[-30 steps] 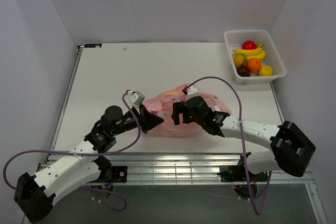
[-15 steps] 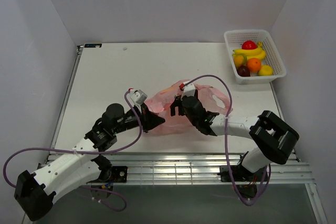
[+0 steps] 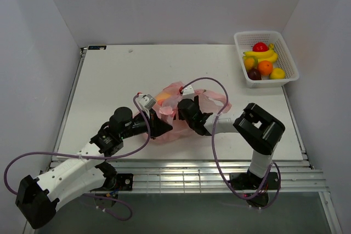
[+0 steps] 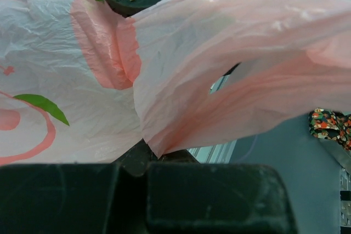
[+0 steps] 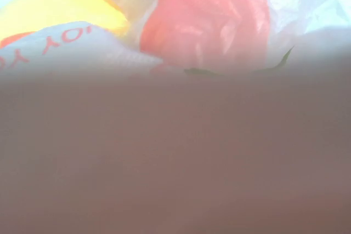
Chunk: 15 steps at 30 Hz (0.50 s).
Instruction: Take the fake fruits out of the plastic bag
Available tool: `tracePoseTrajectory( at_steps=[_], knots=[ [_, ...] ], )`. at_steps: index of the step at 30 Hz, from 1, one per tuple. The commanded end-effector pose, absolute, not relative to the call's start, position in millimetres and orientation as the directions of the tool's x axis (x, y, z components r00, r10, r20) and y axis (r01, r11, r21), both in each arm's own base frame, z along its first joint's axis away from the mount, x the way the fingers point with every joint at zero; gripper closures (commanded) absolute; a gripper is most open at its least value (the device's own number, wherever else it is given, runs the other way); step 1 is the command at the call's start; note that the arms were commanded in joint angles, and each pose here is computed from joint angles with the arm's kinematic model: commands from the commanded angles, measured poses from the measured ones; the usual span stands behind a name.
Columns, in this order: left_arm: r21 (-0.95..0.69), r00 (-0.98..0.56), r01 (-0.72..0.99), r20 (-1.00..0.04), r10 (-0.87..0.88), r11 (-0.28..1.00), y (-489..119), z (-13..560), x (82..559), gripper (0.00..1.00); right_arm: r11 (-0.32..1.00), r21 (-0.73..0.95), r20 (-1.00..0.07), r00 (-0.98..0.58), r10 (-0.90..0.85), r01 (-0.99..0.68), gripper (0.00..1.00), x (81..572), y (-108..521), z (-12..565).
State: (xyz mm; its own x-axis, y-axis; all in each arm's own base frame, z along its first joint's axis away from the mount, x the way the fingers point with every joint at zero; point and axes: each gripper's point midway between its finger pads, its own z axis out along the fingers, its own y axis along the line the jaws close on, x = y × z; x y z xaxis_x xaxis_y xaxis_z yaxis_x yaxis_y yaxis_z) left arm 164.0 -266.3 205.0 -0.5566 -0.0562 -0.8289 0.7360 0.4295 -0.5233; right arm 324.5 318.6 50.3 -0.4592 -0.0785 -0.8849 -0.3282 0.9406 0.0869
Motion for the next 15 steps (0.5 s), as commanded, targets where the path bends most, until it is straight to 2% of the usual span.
tracePoseTrajectory(
  at_steps=[1, 3, 4, 7, 9, 10, 11, 13, 14, 15],
  knots=[
    [-0.503, -0.525, 0.754, -0.848, -0.073, 0.423, -266.4, 221.7, 164.2, 1.00, 0.940, 0.143, -0.879, -0.476, -0.024, -0.310, 0.05, 329.7, 332.7, 49.1],
    [-0.505, -0.527, 0.749, -0.846, -0.075, 0.428, -265.6, 220.7, 165.0, 1.00, 0.941, 0.138, -0.872, -0.489, -0.033, -0.310, 0.00, 328.4, 332.4, 44.5],
    [-0.504, -0.526, 0.750, -0.847, -0.076, 0.428, -265.6, 221.1, 164.7, 1.00, 0.941, 0.139, -0.872, -0.488, -0.032, -0.310, 0.10, 328.6, 332.7, 45.4],
    [-0.506, -0.524, 0.745, -0.847, -0.087, 0.435, -265.1, 224.0, 166.5, 1.00, 0.936, 0.148, -0.875, -0.483, -0.026, -0.319, 0.24, 328.0, 334.3, 55.2],
    [-0.521, -0.556, 0.723, -0.829, -0.066, 0.454, -262.4, 216.8, 164.3, 1.00, 0.922, 0.153, -0.875, -0.482, -0.040, -0.355, 0.20, 324.0, 337.6, 64.9],
    [-0.521, -0.556, 0.717, -0.828, -0.071, 0.464, -261.3, 219.5, 165.9, 0.96, 0.914, 0.154, -0.876, -0.479, -0.049, -0.375, 0.06, 320.6, 337.5, 77.9],
    [-0.526, -0.570, 0.702, -0.819, -0.065, 0.481, -258.6, 216.3, 165.5, 0.88, 0.903, 0.146, -0.877, -0.476, -0.071, -0.404, 0.01, 317.0, 338.2, 85.6],
    [-0.527, -0.570, 0.679, -0.817, -0.085, 0.511, -254.3, 219.9, 169.6, 0.69, 0.869, 0.165, -0.856, -0.505, -0.109, -0.467, 0.10, 299.1, 337.6, 105.0],
    [-0.528, -0.570, 0.671, -0.816, -0.093, 0.520, -251.0, 222.0, 168.6, 0.42, 0.842, 0.187, -0.846, -0.519, -0.123, -0.506, 0.10, 289.5, 340.9, 114.9],
    [-0.529, -0.570, 0.665, -0.816, -0.100, 0.527, -249.1, 223.9, 168.9, 0.32, 0.825, 0.208, -0.851, -0.513, -0.112, -0.526, 0.10, 281.7, 338.2, 137.1]
  ],
)
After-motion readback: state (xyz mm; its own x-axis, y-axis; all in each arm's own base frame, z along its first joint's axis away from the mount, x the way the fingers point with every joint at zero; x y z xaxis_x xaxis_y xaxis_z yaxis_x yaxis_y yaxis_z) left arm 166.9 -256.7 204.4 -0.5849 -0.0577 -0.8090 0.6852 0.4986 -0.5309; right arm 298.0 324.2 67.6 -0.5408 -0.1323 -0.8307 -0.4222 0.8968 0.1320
